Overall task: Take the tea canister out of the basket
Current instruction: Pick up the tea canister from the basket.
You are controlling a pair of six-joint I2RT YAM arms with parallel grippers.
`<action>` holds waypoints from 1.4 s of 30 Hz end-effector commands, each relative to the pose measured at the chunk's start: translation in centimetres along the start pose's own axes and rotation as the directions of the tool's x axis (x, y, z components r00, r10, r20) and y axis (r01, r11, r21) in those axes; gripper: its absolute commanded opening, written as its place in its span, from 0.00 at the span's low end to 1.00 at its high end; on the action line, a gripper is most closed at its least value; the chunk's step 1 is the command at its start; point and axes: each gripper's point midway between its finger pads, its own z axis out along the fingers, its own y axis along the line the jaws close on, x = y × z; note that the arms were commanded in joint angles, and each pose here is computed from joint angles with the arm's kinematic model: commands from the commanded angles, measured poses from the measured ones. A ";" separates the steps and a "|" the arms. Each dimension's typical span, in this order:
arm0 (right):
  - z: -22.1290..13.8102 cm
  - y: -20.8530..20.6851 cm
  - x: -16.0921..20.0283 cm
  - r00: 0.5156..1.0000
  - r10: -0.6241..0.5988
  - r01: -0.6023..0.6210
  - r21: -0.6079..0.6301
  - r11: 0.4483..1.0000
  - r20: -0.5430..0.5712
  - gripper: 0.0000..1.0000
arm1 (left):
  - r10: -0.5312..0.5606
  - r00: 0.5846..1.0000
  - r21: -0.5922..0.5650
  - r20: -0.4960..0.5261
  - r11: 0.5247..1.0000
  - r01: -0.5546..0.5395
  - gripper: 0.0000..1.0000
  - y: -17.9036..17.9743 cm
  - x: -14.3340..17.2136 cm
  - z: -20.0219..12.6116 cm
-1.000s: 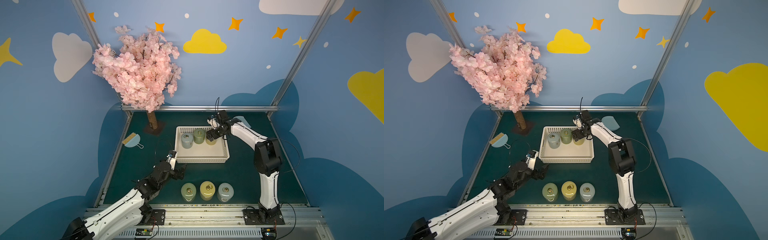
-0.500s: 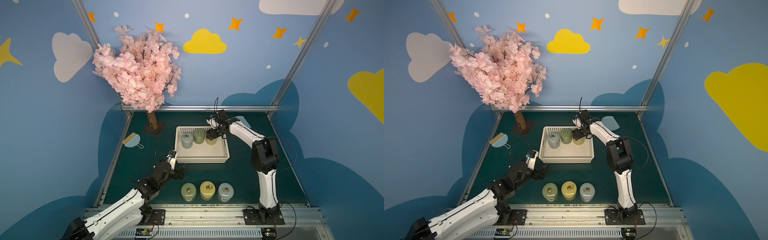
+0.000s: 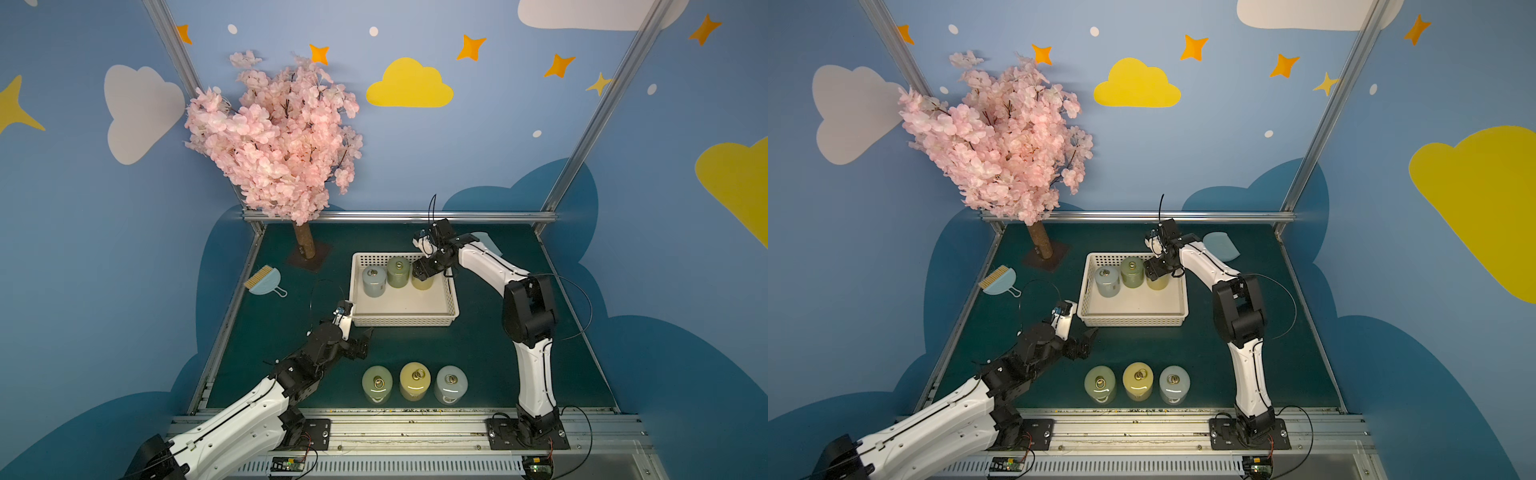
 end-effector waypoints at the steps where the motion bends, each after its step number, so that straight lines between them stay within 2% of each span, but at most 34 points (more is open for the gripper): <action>1: -2.2 0.5 -1.1 1.000 0.009 -0.008 -0.021 1.000 0.027 0.49 | 0.002 1.000 -0.013 0.011 1.000 -0.002 1.00 0.3 0.0 0.0; 25: -9.2 2.4 -2.2 0.991 -0.026 0.023 0.025 0.999 0.129 0.48 | -0.081 0.996 0.052 0.043 0.995 0.079 1.00 -0.3 -1.1 -2.4; 42: -13.9 5.3 -0.2 0.983 -0.063 0.055 0.050 0.997 0.171 0.48 | -0.144 0.989 0.081 0.014 0.986 0.142 1.00 -0.8 -1.6 -3.5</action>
